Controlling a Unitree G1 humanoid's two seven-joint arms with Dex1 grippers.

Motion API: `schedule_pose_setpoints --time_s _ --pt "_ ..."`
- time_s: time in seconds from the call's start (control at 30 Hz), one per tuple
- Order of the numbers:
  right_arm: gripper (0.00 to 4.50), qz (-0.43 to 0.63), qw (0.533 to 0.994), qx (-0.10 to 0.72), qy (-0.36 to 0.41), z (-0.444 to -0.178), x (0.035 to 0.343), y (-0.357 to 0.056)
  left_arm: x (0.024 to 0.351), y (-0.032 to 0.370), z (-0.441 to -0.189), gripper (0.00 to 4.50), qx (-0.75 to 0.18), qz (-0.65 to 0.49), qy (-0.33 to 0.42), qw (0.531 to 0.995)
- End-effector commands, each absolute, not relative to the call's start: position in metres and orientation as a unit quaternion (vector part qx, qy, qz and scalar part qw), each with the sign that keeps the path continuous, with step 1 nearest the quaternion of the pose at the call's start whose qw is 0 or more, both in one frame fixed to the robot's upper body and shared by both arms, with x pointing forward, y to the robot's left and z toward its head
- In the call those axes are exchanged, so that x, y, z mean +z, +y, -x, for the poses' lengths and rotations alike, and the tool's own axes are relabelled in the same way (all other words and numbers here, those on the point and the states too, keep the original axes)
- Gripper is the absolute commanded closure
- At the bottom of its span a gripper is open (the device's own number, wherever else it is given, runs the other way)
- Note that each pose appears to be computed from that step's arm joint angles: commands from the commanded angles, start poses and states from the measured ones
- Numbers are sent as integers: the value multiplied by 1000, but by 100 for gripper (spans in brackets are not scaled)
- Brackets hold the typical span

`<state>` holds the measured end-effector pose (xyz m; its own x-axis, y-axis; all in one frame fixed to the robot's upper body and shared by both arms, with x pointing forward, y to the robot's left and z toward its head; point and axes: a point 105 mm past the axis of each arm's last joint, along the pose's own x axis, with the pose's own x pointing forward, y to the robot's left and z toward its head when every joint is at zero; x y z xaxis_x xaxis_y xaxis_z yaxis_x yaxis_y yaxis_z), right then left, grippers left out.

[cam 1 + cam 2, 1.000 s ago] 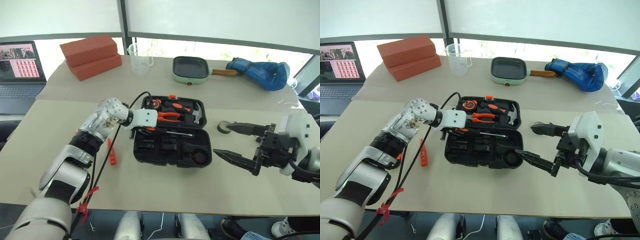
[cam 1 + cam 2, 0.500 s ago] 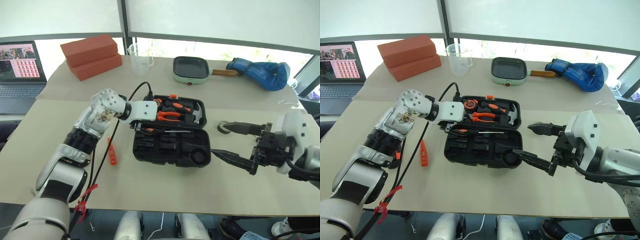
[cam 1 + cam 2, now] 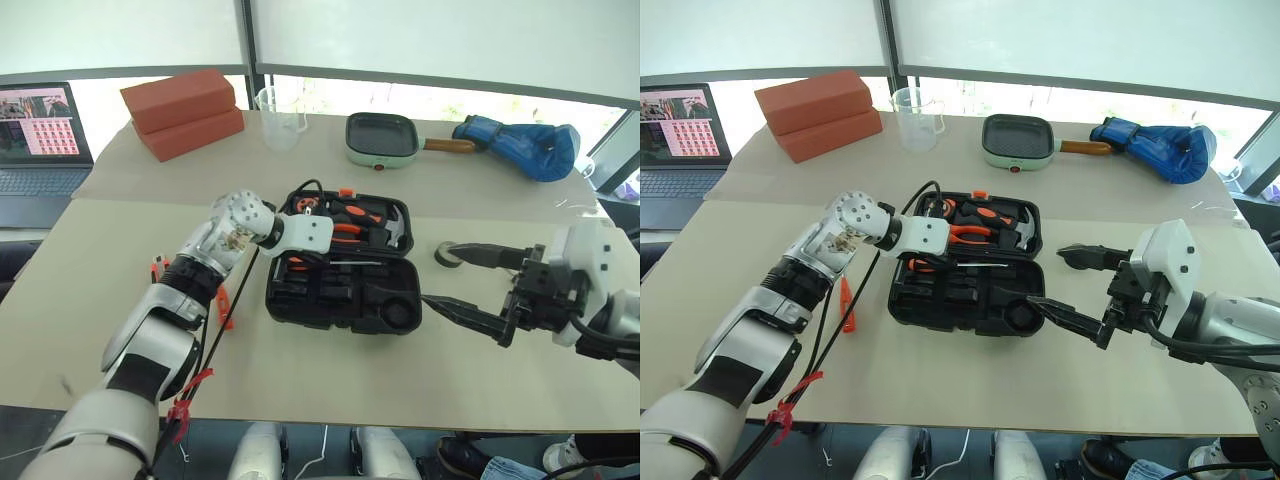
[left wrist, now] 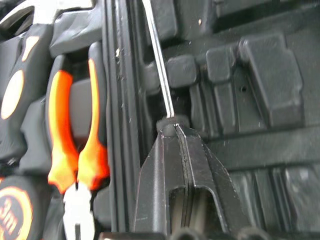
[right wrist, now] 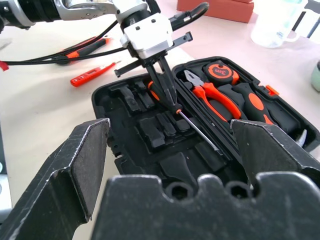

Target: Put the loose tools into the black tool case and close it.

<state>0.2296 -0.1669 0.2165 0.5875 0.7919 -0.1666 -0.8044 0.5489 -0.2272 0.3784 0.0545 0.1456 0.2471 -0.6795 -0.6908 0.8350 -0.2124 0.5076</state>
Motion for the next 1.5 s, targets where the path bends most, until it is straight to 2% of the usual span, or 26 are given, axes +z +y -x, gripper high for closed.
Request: schedule_pose_setpoints --time_s 0.03,0.47,0.63,0.77,0.9,1.07,1.2,1.27,1.5 --pt "0 148 882 447 8 -227 222 -167 149 51 -380 449 -602 -513 74 607" --pt "0 144 887 438 22 -227 211 -172 129 46 -385 449 -599 -544 65 583" --pt "0 148 901 407 37 -231 203 -183 152 44 -389 449 -593 -492 33 637" --pt "0 127 943 300 73 -235 184 -234 202 71 -387 449 -585 -352 1 731" --pt "0 126 959 223 120 -214 172 -288 217 104 -349 347 -636 -273 58 719" --pt "0 137 961 152 188 -185 166 -358 243 112 -301 152 -690 -197 55 694" --pt "0 150 954 144 216 -183 168 -385 257 113 -276 7 -714 -159 39 681" --pt "0 153 951 152 223 -192 169 -390 260 112 -268 7 -720 -148 41 677" --pt "0 170 939 188 231 -249 166 -386 257 105 -253 7 -730 -162 47 662"
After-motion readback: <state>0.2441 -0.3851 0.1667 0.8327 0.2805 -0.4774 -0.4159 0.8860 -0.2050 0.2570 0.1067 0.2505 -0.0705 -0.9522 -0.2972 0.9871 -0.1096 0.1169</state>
